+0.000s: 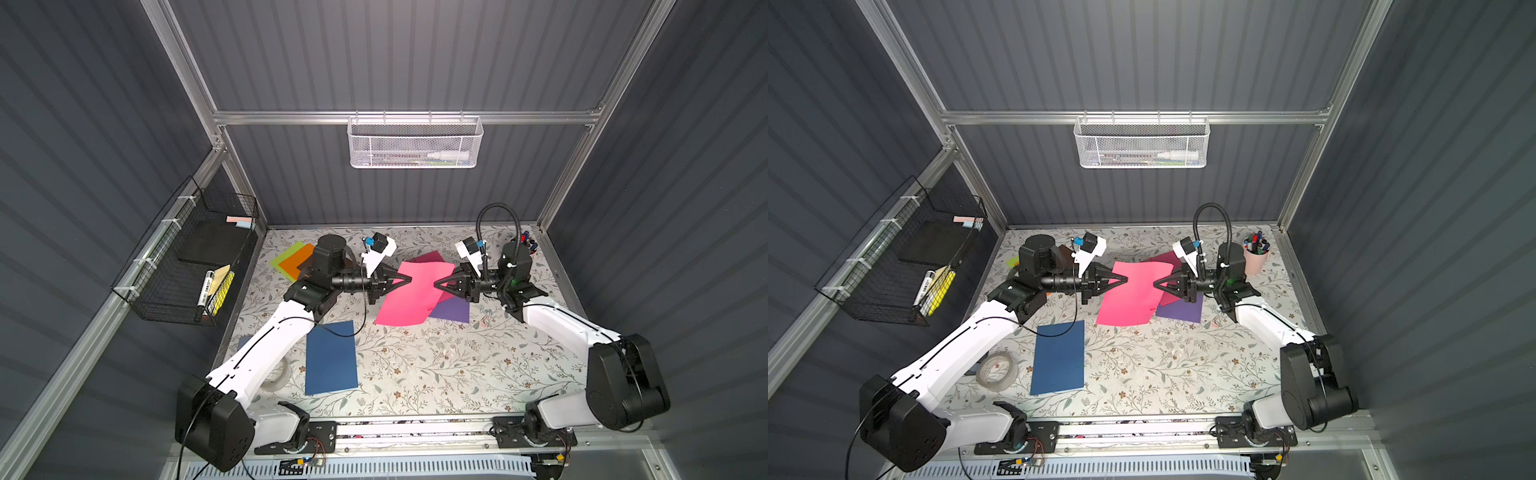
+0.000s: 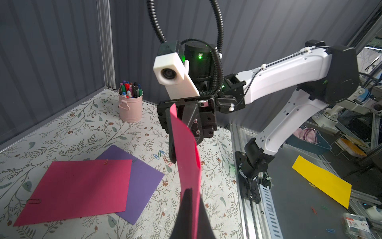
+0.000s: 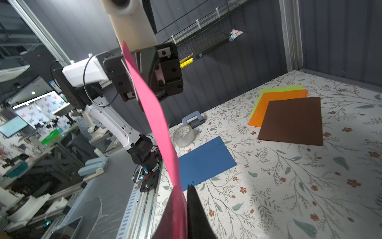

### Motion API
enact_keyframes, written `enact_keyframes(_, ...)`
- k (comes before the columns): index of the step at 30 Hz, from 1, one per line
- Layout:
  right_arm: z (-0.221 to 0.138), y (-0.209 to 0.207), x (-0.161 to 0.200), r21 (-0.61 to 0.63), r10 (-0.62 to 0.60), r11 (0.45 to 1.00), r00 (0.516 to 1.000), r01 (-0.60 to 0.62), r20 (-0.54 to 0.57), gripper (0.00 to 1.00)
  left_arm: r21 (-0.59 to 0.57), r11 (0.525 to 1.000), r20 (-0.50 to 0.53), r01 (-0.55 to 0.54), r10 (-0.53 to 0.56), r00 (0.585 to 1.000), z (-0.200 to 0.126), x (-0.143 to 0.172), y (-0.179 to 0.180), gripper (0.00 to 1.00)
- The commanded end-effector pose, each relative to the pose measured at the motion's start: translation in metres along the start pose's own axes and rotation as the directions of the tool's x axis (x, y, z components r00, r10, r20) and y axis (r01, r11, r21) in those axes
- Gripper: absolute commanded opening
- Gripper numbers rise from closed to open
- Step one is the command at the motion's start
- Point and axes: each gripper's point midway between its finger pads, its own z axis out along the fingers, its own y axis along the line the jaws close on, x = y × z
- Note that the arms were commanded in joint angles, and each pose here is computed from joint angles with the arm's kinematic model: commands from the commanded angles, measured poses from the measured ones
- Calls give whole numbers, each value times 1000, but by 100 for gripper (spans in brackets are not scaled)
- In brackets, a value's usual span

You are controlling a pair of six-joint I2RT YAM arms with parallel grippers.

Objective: Unclip the paperclips from the documents
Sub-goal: Adjust the document.

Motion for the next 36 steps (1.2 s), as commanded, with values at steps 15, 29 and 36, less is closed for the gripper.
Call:
enact_keyframes(15,-1,23,-29,-41,-78,996,997,78,-11,0,38,997,-4,69,-69,998,3,17,6,22)
enact_keyframes(29,6,25,-6,-96,50,994,997,-56,-59,33,-32,999,117,26,-22,993,-15,-15,5,0)
enact_keyframes(36,7,29,19,-104,92,990,992,-100,-84,29,-37,999,114,38,-34,993,-18,-12,10,0)
